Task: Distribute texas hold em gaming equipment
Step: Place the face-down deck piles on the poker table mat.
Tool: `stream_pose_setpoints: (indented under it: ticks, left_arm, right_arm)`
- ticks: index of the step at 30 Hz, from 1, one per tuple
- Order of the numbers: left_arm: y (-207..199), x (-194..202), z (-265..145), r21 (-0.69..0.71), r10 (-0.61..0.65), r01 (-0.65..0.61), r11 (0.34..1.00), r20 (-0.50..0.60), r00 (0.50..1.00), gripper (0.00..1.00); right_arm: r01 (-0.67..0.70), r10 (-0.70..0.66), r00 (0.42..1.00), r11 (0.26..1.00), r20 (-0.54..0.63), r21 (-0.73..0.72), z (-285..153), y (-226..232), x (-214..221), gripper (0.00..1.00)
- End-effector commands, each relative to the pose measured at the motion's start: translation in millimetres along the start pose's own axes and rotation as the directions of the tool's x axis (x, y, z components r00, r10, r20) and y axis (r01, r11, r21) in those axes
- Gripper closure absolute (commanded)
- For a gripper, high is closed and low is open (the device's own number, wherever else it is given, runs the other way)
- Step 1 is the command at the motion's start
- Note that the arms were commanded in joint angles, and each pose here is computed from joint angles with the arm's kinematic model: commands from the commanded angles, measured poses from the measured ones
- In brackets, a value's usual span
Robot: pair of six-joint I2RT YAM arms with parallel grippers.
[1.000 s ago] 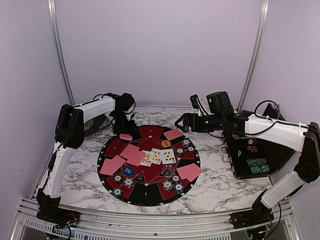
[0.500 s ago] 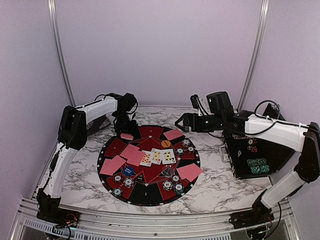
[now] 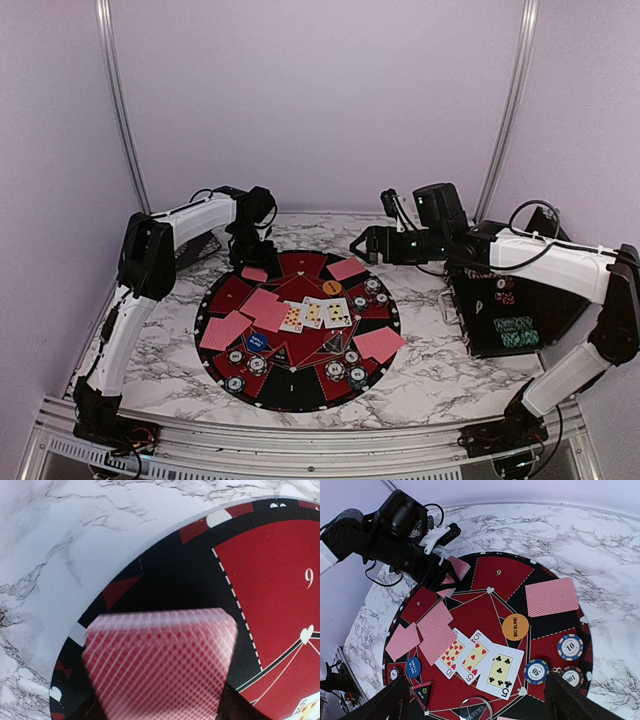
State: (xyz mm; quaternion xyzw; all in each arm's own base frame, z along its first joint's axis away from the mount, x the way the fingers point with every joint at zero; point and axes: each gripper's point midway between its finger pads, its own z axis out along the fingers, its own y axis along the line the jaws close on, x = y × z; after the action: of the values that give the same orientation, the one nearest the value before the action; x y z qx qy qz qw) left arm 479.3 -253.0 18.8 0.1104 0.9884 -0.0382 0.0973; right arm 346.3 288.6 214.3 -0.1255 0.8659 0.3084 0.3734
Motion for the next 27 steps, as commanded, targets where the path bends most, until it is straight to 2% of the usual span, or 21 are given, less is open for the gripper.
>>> stream_pose_setpoints:
  ticks: [1, 4, 11, 19, 27]
  left_arm:
    - [13, 13, 42, -0.034, -0.002, 0.0, 0.999, -0.067, 0.998, 0.29]
    - [14, 13, 45, -0.036, -0.001, -0.001, 0.999, -0.068, 0.998, 0.24]
    - [14, 7, 52, -0.046, 0.003, -0.005, 0.999, -0.057, 0.998, 0.02]
    - [12, 0, 40, -0.036, 0.017, -0.018, 0.999, -0.029, 0.999, 0.01]
    - [10, -31, -2, -0.033, 0.029, -0.026, 0.999, 0.089, 0.996, 0.01]
  right_arm:
    - [0.001, -0.001, 1.0, 1.0, 0.018, 0.004, -4, -2, -6, 0.09]
    - [-0.001, 0.001, 1.0, 1.0, 0.016, 0.005, -4, -2, -5, 0.09]
    - [0.0, 0.0, 1.0, 1.0, 0.02, 0.01, -7, -2, -6, 0.09]
    - [-0.003, 0.002, 1.0, 1.0, 0.016, 0.013, -6, -3, -5, 0.09]
    - [0.004, -0.005, 0.999, 1.0, 0.032, 0.031, -7, -4, -12, 0.09]
